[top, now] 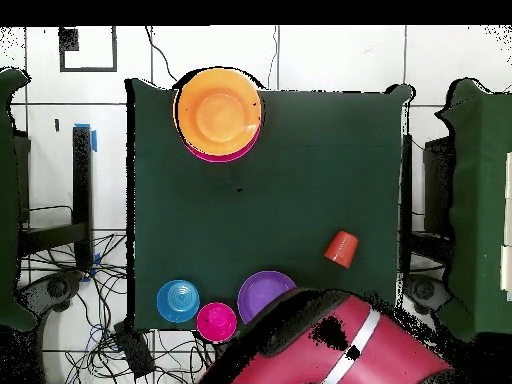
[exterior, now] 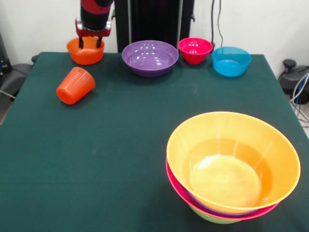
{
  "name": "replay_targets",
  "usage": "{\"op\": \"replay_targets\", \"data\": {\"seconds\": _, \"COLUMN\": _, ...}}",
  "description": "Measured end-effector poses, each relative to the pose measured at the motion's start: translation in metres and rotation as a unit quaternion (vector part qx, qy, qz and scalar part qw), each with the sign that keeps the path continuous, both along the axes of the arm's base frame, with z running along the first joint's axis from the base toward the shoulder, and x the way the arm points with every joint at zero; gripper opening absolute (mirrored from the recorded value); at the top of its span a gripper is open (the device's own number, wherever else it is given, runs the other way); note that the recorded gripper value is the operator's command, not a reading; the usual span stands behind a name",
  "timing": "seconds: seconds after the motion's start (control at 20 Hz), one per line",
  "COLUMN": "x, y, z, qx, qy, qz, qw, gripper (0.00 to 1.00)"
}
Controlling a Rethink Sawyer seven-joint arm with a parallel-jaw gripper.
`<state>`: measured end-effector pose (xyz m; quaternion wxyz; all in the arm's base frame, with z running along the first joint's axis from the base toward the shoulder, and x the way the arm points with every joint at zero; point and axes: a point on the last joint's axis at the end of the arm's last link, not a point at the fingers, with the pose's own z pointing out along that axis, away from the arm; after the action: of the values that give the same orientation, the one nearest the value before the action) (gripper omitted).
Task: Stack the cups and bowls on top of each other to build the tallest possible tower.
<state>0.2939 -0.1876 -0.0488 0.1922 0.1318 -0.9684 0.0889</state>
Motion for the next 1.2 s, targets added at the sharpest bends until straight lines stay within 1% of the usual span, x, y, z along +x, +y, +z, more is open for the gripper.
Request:
{"op": "replay_targets", "data": {"seconds": 0.1, "x": -0.006, "y": 0.003, "z": -0.008, "qx": 0.004, "qy": 0.001, "qz": 0.002, "qw": 1.0, "gripper": 1.0}}
{"op": "replay_targets", "data": {"seconds": 0.2, "x": -0.016, "y": 0.006, "z": -0.017, "qx": 0.01, "qy": 0.007, "qz": 0.001, "qw": 0.9999, "gripper": 1.0}}
{"op": "replay_targets", "data": {"seconds": 0.3, "x": -0.025, "y": 0.007, "z": -0.021, "qx": 0.013, "qy": 0.015, "qz": -0.003, "qw": 0.9998, "gripper": 1.0}}
{"op": "replay_targets", "data": {"seconds": 0.45, "x": -0.031, "y": 0.006, "z": -0.024, "qx": 0.015, "qy": 0.021, "qz": -0.007, "qw": 0.9996, "gripper": 1.0}}
{"op": "replay_targets", "data": {"seconds": 0.55, "x": -0.039, "y": 0.006, "z": -0.027, "qx": 0.018, "qy": 0.029, "qz": -0.011, "qw": 0.9994, "gripper": 1.0}}
{"op": "replay_targets", "data": {"seconds": 0.75, "x": -0.044, "y": 0.006, "z": -0.029, "qx": 0.02, "qy": 0.033, "qz": -0.014, "qw": 0.9991, "gripper": 1.0}}
{"op": "replay_targets", "data": {"seconds": 0.85, "x": -0.044, "y": 0.005, "z": -0.029, "qx": 0.019, "qy": 0.028, "qz": -0.012, "qw": 0.9994, "gripper": 1.0}}
{"op": "replay_targets", "data": {"seconds": 1.05, "x": -0.048, "y": 0.004, "z": -0.029, "qx": 0.013, "qy": 0.014, "qz": 0.005, "qw": 0.9998, "gripper": 1.0}}
{"op": "replay_targets", "data": {"seconds": 1.1, "x": -0.05, "y": 0.004, "z": -0.028, "qx": 0.008, "qy": 0.003, "qz": 0.016, "qw": 0.9998, "gripper": 1.0}}
{"op": "replay_targets", "data": {"seconds": 1.2, "x": -0.053, "y": 0.004, "z": -0.027, "qx": 0.0, "qy": -0.024, "qz": 0.037, "qw": 0.999, "gripper": 1.0}}
